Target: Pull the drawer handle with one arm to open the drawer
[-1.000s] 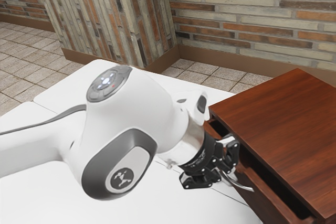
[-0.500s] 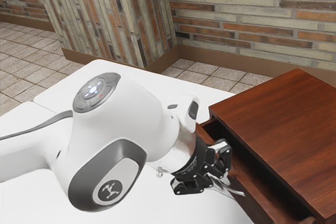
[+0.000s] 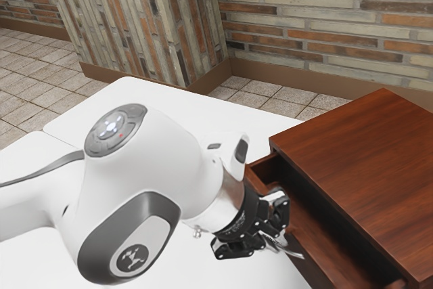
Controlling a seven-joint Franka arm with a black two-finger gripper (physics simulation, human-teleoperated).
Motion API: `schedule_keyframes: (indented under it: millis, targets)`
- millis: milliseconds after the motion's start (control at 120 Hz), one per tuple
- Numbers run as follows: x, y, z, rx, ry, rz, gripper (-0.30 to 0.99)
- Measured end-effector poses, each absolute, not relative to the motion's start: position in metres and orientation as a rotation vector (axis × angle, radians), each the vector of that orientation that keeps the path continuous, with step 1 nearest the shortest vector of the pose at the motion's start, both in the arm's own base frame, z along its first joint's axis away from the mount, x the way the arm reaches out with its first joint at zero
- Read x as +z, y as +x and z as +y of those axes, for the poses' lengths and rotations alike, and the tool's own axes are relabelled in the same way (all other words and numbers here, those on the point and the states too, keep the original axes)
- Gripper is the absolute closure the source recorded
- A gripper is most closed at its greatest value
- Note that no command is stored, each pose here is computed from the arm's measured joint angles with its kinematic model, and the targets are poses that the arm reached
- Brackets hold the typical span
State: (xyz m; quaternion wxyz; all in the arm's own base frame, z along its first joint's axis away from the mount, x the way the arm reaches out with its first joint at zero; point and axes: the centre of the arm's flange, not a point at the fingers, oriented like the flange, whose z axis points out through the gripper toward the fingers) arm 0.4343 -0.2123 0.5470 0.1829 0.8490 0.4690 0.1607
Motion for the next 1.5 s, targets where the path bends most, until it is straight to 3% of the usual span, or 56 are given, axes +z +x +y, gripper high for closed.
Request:
schedule_keyframes:
  millis: [1500]
  targets:
    - [0.56, 0.39, -0.196, 0.497, 2.428, 1.374, 0.69]
